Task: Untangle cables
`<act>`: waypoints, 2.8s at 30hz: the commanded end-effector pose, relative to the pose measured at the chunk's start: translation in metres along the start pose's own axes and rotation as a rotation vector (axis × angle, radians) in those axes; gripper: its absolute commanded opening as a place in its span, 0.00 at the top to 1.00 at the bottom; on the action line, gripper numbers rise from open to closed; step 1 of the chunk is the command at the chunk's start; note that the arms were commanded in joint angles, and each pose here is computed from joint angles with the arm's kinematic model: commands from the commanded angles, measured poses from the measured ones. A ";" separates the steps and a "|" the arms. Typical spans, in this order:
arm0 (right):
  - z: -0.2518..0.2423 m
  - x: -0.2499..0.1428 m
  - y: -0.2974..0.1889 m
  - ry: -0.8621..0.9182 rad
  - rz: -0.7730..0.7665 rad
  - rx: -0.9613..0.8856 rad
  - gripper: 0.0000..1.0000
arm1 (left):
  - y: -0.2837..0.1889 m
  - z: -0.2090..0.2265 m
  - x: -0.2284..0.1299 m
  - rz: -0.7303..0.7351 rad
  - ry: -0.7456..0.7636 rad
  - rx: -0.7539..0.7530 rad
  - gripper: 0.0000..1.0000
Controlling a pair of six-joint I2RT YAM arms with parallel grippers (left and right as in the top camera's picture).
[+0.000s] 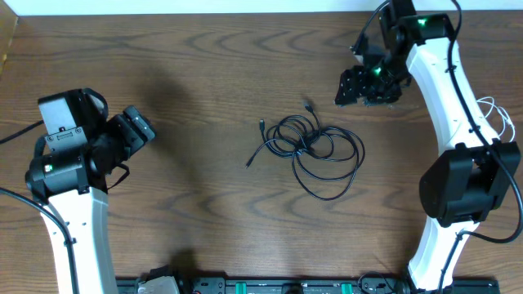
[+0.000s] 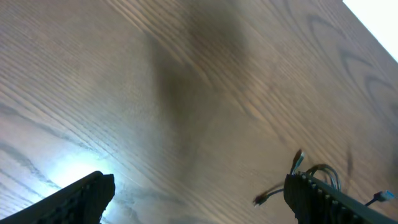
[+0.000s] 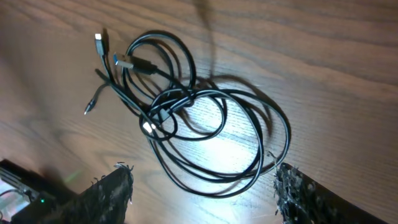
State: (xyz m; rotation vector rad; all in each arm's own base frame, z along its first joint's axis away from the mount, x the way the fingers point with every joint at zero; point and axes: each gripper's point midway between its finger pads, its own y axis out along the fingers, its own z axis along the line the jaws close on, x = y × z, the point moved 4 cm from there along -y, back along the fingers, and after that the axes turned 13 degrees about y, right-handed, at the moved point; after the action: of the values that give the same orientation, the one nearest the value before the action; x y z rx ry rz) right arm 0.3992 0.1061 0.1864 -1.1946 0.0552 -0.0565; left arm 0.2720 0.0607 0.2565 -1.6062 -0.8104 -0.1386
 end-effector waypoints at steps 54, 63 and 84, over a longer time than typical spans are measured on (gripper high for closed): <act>-0.046 0.006 0.017 0.068 -0.014 -0.092 0.23 | 0.193 -0.262 -0.202 0.504 0.118 -0.277 0.64; -0.052 0.001 0.038 0.077 0.012 -0.078 0.23 | 0.193 -0.262 -0.203 0.508 0.122 -0.275 0.76; 0.015 -0.006 0.011 -0.224 -0.032 0.320 0.28 | 0.048 -0.283 -0.113 0.146 0.352 -0.541 0.92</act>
State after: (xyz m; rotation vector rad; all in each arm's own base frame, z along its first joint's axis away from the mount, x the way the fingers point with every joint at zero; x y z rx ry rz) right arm 0.4001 0.1001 0.1434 -1.0672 0.0097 -0.0078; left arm 0.3137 -0.2435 0.1689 -2.0401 -0.3271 -0.3728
